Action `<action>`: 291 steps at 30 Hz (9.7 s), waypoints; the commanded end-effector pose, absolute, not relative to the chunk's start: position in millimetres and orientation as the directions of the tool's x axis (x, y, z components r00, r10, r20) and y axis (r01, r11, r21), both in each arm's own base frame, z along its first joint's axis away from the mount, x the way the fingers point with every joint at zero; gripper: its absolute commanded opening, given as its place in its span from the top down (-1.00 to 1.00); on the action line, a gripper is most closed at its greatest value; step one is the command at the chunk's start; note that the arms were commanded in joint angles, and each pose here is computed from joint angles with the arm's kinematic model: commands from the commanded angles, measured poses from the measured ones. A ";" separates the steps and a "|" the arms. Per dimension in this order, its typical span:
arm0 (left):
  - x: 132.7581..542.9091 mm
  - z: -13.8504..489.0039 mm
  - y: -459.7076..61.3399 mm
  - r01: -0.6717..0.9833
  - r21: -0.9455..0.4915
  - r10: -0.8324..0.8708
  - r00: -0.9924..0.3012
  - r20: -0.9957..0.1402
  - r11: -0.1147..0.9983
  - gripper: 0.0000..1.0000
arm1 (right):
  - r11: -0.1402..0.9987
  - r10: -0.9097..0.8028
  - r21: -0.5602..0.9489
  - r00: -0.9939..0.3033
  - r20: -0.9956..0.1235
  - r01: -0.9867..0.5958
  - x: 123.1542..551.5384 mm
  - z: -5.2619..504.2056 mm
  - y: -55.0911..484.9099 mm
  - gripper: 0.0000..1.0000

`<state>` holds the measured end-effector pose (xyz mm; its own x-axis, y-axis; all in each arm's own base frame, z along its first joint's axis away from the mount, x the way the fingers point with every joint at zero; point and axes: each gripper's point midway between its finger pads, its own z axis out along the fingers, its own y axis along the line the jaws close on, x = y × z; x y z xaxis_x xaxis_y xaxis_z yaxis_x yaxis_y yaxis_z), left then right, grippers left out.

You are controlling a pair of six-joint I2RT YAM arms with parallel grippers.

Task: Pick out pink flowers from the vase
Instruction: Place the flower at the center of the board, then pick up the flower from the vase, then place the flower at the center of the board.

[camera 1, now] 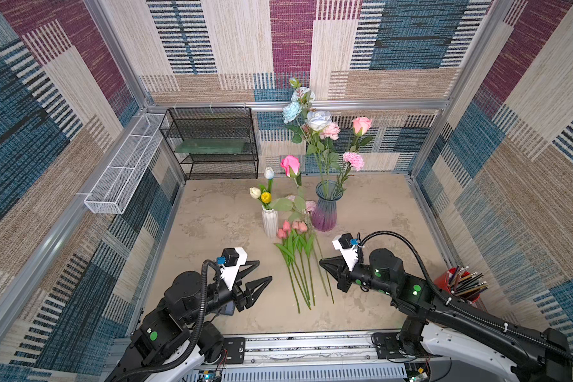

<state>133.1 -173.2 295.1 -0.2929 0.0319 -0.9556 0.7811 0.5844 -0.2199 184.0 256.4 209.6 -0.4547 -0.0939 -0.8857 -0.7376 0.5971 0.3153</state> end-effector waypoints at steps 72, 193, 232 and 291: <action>138.5 244.5 -166.7 0.750 -0.156 0.253 -0.399 -0.881 0.642 -0.27 | 0.742 0.369 0.485 -0.322 -0.872 -0.463 365.6 332.0 125.6 0.47; 194.7 292.3 -277.7 0.945 0.049 0.328 -0.063 -0.943 0.323 1.00 | 0.323 0.345 0.193 -0.074 -0.936 -0.926 197.1 457.5 270.5 0.90; 193.7 310.2 -271.8 0.904 -0.152 0.067 -0.194 -0.979 0.400 1.00 | 0.345 0.319 0.218 -0.104 -0.942 -0.913 179.3 355.0 310.7 0.00; 149.1 284.1 -215.9 0.874 -0.119 0.194 -0.234 -0.953 0.471 0.23 | 0.598 0.057 0.326 -0.367 -0.929 -0.732 275.5 247.6 292.8 1.00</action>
<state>155.6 -227.7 297.7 -0.2112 0.1390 -0.9675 0.8858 0.4457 -0.1293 269.0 295.4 269.5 -0.3073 0.1210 -0.9439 -0.7627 0.5618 0.3203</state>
